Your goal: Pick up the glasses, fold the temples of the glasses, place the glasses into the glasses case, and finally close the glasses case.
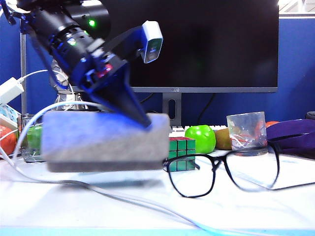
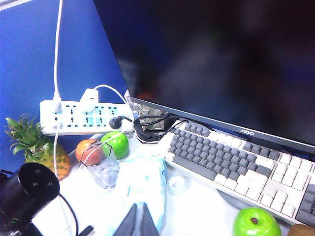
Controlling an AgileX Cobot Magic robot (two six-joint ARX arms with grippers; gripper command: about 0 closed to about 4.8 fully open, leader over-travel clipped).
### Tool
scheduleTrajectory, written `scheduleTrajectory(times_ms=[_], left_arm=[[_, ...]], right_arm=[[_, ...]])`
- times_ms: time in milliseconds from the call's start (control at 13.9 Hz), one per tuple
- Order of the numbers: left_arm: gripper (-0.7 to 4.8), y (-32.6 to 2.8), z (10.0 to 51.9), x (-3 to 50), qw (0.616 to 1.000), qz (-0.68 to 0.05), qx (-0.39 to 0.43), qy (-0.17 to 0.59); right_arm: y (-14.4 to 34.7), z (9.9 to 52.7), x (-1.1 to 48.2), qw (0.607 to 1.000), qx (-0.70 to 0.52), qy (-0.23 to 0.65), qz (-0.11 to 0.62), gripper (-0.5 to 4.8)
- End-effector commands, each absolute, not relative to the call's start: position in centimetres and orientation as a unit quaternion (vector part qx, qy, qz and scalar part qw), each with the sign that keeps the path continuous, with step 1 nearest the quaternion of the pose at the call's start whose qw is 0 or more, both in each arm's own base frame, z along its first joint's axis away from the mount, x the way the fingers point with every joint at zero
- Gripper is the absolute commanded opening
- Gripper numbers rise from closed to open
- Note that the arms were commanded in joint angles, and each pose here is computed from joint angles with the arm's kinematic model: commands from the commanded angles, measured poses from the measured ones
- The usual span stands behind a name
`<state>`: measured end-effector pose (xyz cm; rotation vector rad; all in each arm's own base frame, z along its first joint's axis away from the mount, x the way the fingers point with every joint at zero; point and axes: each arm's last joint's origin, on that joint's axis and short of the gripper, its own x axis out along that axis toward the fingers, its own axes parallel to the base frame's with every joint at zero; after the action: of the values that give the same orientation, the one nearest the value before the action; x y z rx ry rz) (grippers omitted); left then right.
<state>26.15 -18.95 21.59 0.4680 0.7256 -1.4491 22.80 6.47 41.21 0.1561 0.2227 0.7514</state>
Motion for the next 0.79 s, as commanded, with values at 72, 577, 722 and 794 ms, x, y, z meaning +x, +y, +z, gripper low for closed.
scheduleTrajectory(times_ms=[72,577,722,794], left_arm=[[0.39,-18.59,21.61,25.82,0.651,-0.641,0.251,0.320],[0.24,-18.41,21.52,25.33,0.625,-0.666,0.257,0.315],[0.25,-18.53,21.58,25.46,0.626,-0.670,0.263,0.299],[0.25,-18.66,21.66,25.67,0.632,-0.669,0.266,0.287]], right_arm=[[6.49,41.56,22.65,0.921,0.072,0.096,0.371,-0.05],[6.50,41.56,22.64,0.920,0.073,0.096,0.373,-0.05],[6.50,41.57,22.64,0.920,0.073,0.096,0.373,-0.05],[6.50,41.57,22.64,0.920,0.073,0.096,0.373,-0.05]])
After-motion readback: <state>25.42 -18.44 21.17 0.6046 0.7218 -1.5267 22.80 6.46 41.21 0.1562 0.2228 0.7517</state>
